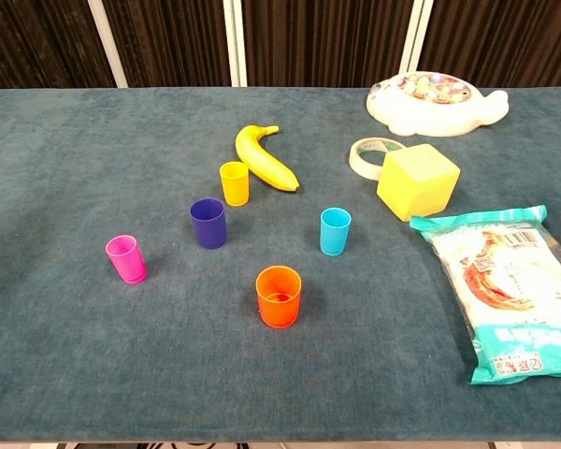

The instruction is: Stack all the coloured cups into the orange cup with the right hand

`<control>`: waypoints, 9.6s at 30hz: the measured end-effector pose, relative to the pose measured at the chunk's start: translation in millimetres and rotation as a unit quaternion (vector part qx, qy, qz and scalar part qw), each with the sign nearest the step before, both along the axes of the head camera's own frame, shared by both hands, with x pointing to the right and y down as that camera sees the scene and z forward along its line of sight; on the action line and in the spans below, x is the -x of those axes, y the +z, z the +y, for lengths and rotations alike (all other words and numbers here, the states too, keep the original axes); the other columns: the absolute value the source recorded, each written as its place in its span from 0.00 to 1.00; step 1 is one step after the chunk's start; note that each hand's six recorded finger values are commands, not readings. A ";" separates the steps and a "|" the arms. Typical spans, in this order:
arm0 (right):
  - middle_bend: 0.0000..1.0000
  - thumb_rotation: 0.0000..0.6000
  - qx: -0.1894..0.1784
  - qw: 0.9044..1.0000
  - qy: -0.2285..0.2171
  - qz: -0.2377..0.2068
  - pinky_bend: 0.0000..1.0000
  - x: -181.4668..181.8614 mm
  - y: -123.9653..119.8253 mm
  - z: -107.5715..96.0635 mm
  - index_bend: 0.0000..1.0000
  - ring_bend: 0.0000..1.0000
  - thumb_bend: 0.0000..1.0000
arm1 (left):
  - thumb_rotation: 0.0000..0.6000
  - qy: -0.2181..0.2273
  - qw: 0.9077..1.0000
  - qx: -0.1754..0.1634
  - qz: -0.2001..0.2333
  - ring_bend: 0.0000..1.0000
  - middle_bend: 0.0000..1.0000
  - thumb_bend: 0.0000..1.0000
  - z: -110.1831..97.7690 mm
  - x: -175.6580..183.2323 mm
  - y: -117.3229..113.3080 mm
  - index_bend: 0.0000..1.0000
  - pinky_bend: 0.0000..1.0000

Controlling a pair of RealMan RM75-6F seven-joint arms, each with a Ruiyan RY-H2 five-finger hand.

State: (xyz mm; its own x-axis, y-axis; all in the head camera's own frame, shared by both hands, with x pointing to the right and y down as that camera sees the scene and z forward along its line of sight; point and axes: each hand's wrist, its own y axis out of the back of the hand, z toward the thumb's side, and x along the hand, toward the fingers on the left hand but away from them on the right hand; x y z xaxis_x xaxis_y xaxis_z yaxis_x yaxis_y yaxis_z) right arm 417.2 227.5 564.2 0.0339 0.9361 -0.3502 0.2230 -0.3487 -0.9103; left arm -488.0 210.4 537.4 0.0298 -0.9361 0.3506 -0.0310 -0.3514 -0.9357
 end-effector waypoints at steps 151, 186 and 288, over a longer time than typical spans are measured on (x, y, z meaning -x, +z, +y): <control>0.00 1.00 0.176 0.942 -0.279 -0.056 0.00 440.6 145.8 -122.0 0.51 0.00 0.43 | 1.00 -0.035 0.999 0.001 -0.001 0.00 0.00 0.00 -6.4 14.7 -0.1 0.00 0.05; 0.00 1.00 0.124 0.941 -0.311 -0.056 0.01 326.1 13.2 -97.1 0.51 0.00 0.43 | 1.00 -0.034 0.999 0.001 -0.010 0.00 0.00 0.00 -4.4 11.6 2.4 0.00 0.05; 0.00 1.00 0.198 0.932 -0.298 -0.062 0.01 340.1 74.0 -54.9 0.05 0.00 0.43 | 1.00 -0.030 0.999 0.006 -0.014 0.00 0.00 0.00 -3.9 9.9 7.1 0.00 0.05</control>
State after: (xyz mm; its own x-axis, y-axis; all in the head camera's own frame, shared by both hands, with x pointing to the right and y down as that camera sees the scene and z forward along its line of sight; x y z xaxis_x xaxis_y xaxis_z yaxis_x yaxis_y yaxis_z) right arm 77.1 172.6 638.1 0.5688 0.5368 -0.6231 -0.0229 -0.7470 -0.6644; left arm -497.9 206.5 544.5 -0.0368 -0.9318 0.3611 -0.0258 -0.3604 -0.9324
